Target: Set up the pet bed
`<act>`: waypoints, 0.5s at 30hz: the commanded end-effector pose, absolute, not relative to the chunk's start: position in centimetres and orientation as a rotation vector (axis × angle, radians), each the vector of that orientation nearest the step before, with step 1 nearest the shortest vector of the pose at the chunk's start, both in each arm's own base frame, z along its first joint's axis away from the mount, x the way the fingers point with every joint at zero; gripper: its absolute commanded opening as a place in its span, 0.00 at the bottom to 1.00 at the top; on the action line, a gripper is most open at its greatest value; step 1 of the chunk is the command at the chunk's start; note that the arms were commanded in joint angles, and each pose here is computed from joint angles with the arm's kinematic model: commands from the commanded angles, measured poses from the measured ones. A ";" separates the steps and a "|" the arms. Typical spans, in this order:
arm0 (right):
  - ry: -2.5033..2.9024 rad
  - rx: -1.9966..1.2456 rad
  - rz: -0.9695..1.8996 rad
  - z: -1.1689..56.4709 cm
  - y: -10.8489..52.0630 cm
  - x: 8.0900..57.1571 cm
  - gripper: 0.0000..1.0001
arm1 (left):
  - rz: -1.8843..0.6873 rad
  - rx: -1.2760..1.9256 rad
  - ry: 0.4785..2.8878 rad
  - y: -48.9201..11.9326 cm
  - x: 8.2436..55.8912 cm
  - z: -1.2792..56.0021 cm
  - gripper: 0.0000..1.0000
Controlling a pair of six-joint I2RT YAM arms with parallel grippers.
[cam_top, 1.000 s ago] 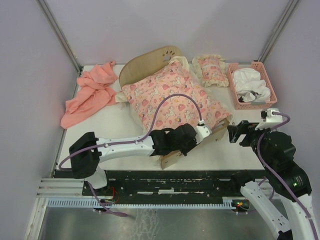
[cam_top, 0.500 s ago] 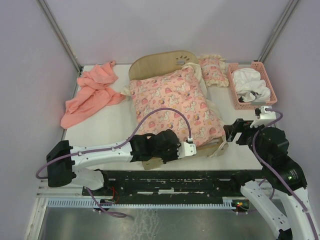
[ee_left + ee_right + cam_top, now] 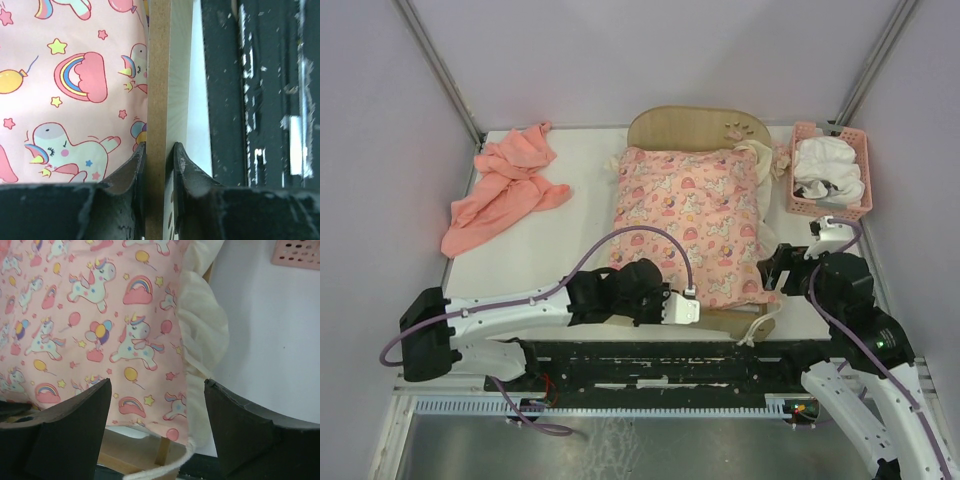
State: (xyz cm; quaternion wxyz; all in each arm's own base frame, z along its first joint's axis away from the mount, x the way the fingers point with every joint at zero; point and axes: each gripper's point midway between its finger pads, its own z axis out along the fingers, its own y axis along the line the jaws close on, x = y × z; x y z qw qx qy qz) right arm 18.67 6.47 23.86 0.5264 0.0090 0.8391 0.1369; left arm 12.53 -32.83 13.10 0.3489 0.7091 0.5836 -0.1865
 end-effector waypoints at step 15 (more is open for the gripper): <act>2.138 0.189 0.507 17.1 10.0 21.2 0.69 | 0.249 1.364 1.585 -20.6 25.3 19.0 0.62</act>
